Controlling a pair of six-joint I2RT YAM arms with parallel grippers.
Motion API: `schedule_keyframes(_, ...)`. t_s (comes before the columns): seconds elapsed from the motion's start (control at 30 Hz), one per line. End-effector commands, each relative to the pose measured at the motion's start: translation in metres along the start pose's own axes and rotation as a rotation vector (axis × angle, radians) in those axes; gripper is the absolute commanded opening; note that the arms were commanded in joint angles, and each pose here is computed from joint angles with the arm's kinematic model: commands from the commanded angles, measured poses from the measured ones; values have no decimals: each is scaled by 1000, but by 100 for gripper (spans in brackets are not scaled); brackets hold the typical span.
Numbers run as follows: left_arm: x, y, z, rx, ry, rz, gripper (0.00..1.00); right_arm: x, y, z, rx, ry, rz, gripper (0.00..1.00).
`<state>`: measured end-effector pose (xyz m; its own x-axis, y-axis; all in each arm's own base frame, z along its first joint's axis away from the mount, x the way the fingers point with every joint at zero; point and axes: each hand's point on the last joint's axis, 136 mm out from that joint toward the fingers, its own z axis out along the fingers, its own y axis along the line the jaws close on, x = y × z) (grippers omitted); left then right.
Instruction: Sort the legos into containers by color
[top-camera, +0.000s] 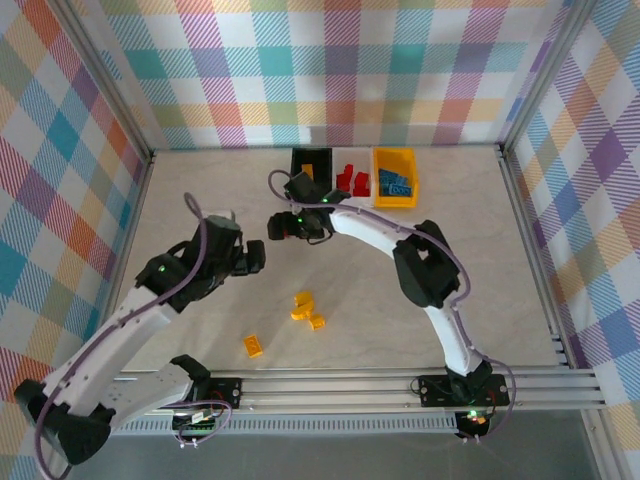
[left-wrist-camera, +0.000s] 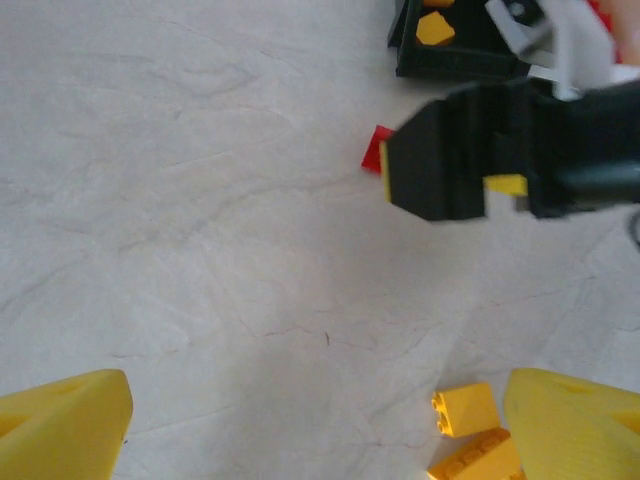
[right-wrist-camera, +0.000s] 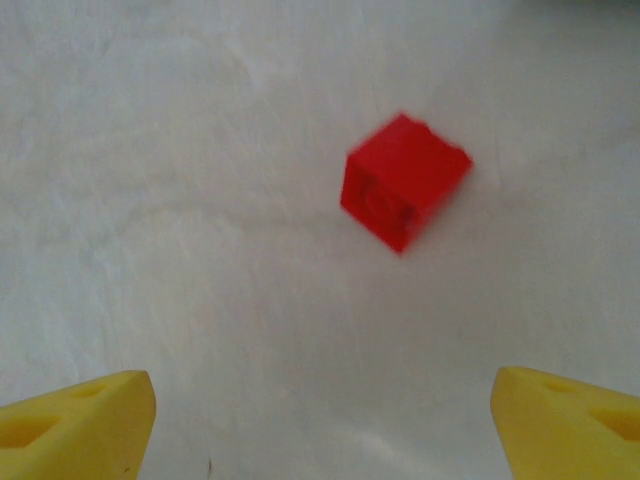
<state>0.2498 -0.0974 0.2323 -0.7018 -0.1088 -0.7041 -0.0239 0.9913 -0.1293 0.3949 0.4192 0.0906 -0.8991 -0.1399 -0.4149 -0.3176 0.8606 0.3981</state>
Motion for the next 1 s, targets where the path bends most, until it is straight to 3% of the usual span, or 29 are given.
schedule_keyframes(0.0, 14, 14, -8, -19, 16, -45, 96, -3, -18, 15, 129, 14, -18, 87)
schedule_keyframes(0.2, 23, 21, -20, 7, -3, -63, 97, -24, -28, 39, 222, -32, -9, 84)
schedule_keyframes(0.5, 27, 27, -33, 29, -24, -70, 98, -27, -27, 59, 234, -20, 18, 77)
schedule_keyframes(0.77, 29, 30, -42, 52, -42, -79, 100, -24, -28, 62, 246, -14, 13, 60)
schedule_keyframes(0.97, 30, 32, -46, 58, -50, -81, 100, -24, -31, 54, 274, -15, -4, 55)
